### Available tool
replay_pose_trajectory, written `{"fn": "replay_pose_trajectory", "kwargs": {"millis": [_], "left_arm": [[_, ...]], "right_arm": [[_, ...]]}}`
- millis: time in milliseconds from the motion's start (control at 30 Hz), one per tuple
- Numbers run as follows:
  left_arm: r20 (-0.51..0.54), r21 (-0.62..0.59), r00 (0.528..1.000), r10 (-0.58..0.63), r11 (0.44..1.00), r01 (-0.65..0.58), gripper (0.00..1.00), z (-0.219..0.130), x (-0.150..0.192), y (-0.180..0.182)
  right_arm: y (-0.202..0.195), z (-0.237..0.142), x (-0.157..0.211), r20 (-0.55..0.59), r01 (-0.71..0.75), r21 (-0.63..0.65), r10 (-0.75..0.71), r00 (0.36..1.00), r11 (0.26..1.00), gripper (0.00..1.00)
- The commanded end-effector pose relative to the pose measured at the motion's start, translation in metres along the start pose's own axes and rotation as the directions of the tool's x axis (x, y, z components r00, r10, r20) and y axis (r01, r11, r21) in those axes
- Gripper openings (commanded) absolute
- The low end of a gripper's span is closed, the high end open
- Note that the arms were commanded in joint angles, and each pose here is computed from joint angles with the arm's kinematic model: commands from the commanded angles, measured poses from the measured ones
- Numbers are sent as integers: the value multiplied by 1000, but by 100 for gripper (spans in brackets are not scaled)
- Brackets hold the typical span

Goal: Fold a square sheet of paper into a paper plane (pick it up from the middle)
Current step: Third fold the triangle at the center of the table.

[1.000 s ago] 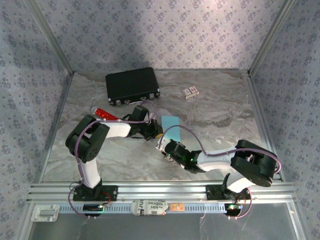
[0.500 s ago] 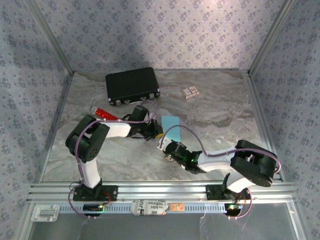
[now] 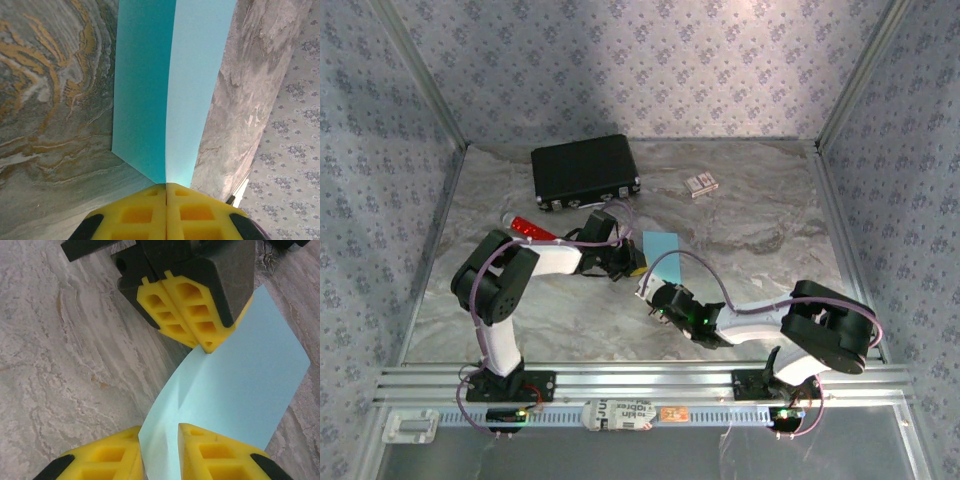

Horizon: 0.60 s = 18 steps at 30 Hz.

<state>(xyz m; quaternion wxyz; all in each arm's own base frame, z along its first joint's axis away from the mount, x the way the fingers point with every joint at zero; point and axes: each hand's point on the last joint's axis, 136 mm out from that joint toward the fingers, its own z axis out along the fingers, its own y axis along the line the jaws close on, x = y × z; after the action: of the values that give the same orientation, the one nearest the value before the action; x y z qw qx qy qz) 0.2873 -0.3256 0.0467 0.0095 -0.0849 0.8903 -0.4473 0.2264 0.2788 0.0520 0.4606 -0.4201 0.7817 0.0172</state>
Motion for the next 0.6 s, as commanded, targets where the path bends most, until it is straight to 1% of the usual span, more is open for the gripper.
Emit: {"fn": "replay_pose_trajectory", "kwargs": {"millis": [0, 300, 367, 467, 567], "left_arm": [[6, 27, 1000, 7, 1000, -7, 6, -7, 0, -9], [6, 26, 1000, 8, 1000, -8, 7, -8, 0, -9], [8, 25, 1000, 7, 1000, -7, 7, -8, 0, -9], [11, 26, 1000, 10, 1000, -11, 13, -9, 0, -10], [34, 12, 999, 18, 1000, -18, 25, -14, -4, -10]], "right_arm": [[-4, -1, -7, 26, -29, 26, 29, 999, 999, 24], [-5, -1, -4, 17, -32, 29, 32, 999, 999, 17], [-5, -1, -4, 15, -34, 29, 34, 999, 999, 14], [-6, -2, -3, 9, -46, 29, 45, 999, 999, 11], [-7, -1, -1, -9, -52, 31, 53, 999, 998, 9]]}}
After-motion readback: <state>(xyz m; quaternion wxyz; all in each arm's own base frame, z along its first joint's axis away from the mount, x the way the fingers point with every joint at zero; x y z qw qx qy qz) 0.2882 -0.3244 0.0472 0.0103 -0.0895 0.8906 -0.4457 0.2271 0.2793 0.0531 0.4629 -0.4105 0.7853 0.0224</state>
